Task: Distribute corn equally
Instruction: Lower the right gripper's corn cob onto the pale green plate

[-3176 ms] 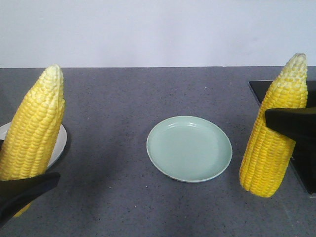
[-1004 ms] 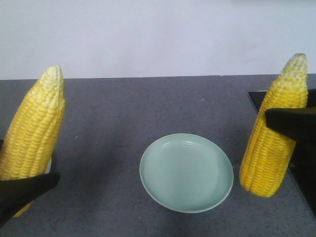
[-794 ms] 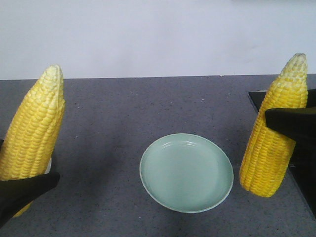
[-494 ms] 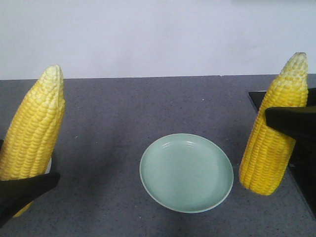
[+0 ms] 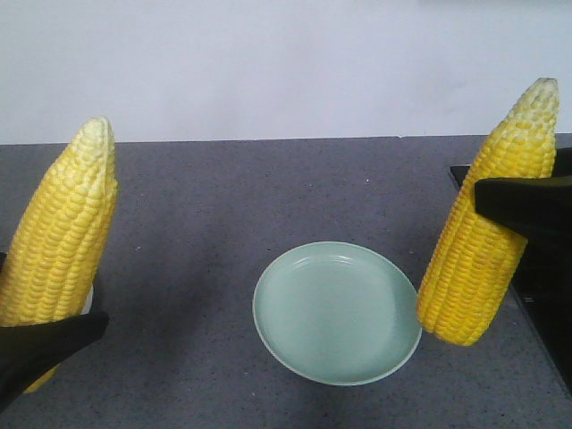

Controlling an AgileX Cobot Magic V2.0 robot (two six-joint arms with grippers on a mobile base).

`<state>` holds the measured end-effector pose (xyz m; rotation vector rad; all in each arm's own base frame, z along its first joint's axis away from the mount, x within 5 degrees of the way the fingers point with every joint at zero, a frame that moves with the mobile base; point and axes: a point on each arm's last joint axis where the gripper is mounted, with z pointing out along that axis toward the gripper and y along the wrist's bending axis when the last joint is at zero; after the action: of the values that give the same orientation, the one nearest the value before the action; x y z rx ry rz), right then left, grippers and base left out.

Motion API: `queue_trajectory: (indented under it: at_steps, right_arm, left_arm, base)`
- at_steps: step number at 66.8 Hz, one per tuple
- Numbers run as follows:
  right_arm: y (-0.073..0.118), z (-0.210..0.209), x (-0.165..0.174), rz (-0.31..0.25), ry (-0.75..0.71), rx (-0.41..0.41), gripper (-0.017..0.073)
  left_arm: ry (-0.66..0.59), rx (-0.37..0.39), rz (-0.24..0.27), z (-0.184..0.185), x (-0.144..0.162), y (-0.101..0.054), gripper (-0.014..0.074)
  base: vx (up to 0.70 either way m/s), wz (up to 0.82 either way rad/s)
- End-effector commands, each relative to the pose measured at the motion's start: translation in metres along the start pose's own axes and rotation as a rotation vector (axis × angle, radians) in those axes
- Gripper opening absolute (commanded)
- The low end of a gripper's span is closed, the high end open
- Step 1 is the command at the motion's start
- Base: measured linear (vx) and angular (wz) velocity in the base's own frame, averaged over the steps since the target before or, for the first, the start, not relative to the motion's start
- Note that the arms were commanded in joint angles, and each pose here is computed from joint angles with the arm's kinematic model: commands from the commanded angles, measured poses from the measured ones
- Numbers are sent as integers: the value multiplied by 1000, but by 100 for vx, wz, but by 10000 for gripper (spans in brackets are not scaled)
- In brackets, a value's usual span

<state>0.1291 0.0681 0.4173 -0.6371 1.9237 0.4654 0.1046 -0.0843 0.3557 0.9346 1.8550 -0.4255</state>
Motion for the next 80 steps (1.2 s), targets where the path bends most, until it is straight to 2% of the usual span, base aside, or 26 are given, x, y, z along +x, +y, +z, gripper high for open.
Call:
queue_trajectory:
  at_steps: [1,12,33,41,58,80]
  right_arm:
    - [2,-4,-13,35,-88,-12,112]
    - [0,1,-16,49,-66,-29,115]
    - [-18,52,-33,196,174,-129,122]
    - [-28,80,-32,230,257,-153,122]
    - [-50,144,-12,343,392,-185,122]
    - [-76,214,26,519,530,-161,144]
  left_arm:
    - [-86,-27,-20,-5,-12,2,271]
    - [-86,-27,-20,-5,-12,2,271]
    - [-86,-27,-20,-5,-12,2,271]
    - [-86,-27,-20,-5,-12,2,271]
    - [-86,-27,-20,-5,-12,2,271]
    - [-86,-27,-20,-5,-12,2,271]
  base:
    - [0,0]
    - [0,0]
    - [0,0]
    - [0,0]
    - [0,0]
    - [0,0]
